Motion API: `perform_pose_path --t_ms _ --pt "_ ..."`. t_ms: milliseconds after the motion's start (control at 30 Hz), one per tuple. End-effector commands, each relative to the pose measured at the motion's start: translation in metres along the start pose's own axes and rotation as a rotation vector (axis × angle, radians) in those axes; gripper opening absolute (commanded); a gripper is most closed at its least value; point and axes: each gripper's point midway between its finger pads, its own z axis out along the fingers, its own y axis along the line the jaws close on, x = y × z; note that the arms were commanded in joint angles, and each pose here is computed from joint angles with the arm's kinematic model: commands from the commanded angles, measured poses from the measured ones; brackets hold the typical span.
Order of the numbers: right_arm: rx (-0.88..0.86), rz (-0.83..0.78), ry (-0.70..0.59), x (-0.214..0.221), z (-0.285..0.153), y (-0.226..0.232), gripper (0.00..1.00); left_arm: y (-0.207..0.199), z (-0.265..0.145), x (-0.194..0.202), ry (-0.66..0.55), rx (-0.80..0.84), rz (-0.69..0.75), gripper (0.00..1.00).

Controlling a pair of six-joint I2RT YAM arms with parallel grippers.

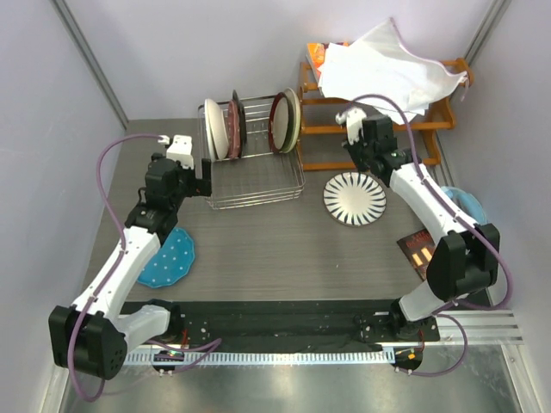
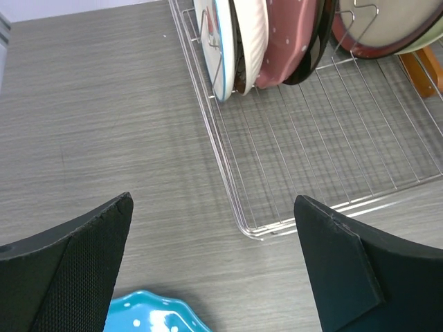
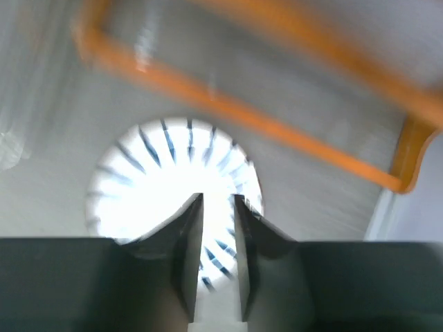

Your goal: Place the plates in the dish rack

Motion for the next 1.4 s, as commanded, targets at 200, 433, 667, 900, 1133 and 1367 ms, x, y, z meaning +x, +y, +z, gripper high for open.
perform_pose_path --t_ms 200,433,667,900,1133,1367 --pt "-0.358 -0.277 0.260 0.130 0.043 0.053 0.01 -0.004 -0.011 0.020 0.072 -0.019 -0.103 0.96" --pt "-0.459 -0.285 0.338 0.168 0.061 0.075 0.01 0.001 -0.011 0.022 0.114 -0.052 -0.112 0.95" --pt "-0.595 -0.402 0.359 0.198 0.044 0.115 0.01 0.005 -0.013 0.025 0.123 -0.075 -0.101 0.96" --pt "-0.753 -0.520 0.352 0.205 0.009 0.172 0.01 0.006 -0.017 0.020 0.114 -0.076 -0.105 0.96" --pt "-0.903 -0.581 0.331 0.201 -0.033 0.230 0.01 0.012 -0.029 0.019 0.123 -0.113 -0.143 0.97" --pt "-1.082 -0.605 0.305 0.206 -0.066 0.278 0.01 0.020 -0.047 0.030 0.202 -0.148 -0.183 0.97"
